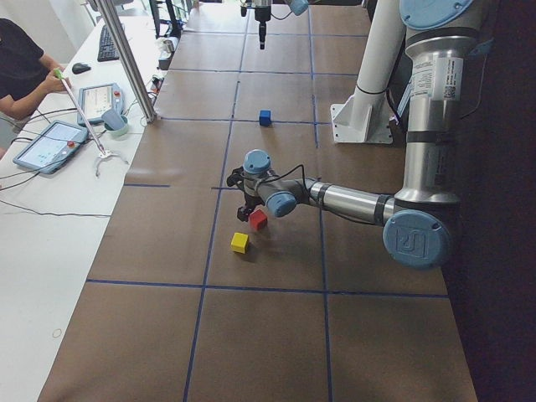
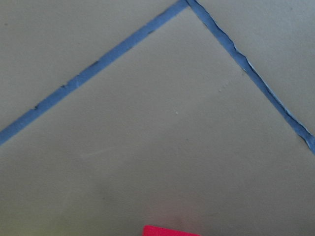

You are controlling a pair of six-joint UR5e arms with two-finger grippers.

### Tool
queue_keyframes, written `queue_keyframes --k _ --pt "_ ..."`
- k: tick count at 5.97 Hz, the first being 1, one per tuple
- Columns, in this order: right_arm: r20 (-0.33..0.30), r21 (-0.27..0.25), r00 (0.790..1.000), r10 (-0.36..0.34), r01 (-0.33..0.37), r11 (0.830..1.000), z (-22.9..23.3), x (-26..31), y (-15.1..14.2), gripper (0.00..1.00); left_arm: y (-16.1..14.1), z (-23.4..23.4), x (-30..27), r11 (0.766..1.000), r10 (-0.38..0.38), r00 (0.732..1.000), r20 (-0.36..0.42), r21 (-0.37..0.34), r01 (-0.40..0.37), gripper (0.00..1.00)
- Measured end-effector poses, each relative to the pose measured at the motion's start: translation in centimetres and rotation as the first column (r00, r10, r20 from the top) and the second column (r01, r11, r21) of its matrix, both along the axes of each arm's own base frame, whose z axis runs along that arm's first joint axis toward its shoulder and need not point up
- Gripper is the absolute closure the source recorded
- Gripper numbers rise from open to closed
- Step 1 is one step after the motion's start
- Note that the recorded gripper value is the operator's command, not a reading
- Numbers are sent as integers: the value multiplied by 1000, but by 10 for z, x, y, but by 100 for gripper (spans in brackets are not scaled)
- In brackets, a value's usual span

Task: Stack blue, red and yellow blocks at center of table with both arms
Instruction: 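Lower the left gripper onto the red cube and grasp it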

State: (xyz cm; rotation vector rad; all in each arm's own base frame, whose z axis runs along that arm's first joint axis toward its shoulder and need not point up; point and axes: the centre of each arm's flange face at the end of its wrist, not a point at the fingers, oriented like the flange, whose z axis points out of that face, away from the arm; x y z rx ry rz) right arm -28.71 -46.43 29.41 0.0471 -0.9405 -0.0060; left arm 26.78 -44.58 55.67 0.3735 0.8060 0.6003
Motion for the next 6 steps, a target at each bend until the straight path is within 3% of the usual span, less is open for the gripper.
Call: queue_keyframes --k 1,2,3,4,6 --pt "-1 -1 1000 -1 1 1000 1 0 0 0 6 6 2 1000 10 1000 8 -9 -10 0" --pt "-3 -3 1000 -2 2 1000 3 0 0 0 11 11 3 1000 19 1000 14 -18 -19 41" --pt "-4 -4 1000 -3 3 1000 4 0 1 0 14 14 5 999 27 999 16 -25 -27 75" --pt "-5 -5 1000 -3 3 1000 5 0 1 0 15 15 5 999 29 999 18 -27 -28 95" --pt "-6 -6 1000 -3 3 1000 5 0 1 0 14 -13 6 998 -22 1000 -16 -59 21 100"
